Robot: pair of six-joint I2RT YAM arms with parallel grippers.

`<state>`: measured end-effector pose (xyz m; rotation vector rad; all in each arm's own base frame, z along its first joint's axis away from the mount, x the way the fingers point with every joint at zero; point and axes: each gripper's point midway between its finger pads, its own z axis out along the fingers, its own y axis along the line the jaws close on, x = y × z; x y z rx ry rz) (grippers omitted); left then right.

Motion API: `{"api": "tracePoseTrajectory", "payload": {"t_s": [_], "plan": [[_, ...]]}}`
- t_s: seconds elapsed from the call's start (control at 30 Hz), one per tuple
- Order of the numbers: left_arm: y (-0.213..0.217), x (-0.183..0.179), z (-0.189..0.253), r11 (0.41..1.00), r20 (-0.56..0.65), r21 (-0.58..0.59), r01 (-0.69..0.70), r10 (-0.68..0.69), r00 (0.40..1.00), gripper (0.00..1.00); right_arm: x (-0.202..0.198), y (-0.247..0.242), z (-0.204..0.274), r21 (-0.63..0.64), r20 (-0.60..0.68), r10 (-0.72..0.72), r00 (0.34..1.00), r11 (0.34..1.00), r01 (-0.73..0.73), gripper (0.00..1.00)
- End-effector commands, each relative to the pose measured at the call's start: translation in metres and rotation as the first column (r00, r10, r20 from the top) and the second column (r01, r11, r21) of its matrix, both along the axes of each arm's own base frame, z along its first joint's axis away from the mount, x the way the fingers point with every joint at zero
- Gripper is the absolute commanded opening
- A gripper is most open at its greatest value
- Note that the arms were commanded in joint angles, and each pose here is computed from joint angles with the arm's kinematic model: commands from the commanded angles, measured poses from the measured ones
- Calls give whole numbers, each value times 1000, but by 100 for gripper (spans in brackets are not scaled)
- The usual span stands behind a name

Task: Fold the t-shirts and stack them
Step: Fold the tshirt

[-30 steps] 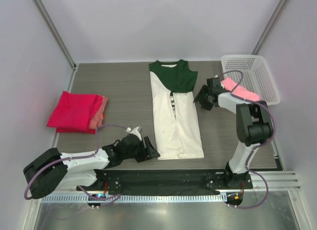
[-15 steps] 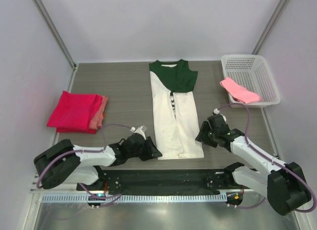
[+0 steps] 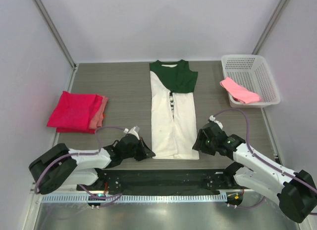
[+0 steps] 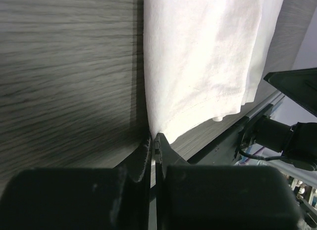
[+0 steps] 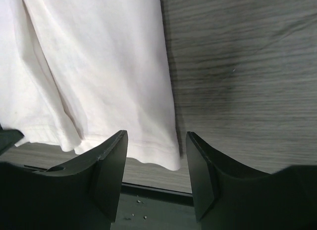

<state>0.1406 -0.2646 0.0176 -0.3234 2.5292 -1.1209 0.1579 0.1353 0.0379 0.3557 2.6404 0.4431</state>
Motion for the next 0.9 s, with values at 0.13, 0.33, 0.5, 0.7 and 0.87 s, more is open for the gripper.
{"api": "tracePoseTrajectory", "payload": {"t_s": [0.13, 0.33, 0.5, 0.7, 0.87], "plan": [[49, -14, -13, 985, 7, 170, -35, 35, 999, 0, -32, 3, -6, 26, -75, 13, 997, 1000, -11, 51], [48, -24, -9, 987, -35, 161, 7, -1, 999, 8, -42, 25, -7, 109, -105, 80, 991, 992, -68, 50], [50, -28, -15, 985, -54, 172, 19, -10, 999, 14, -45, 38, -5, 152, -103, 96, 990, 985, -80, 48], [49, -28, -15, 985, -52, 172, 21, -12, 999, 19, -48, 47, -11, 163, -117, 126, 985, 981, -106, 43], [49, -29, -15, 985, -55, 171, 26, -16, 998, 12, -50, 47, -19, 133, -139, 136, 981, 984, -118, 31]]}}
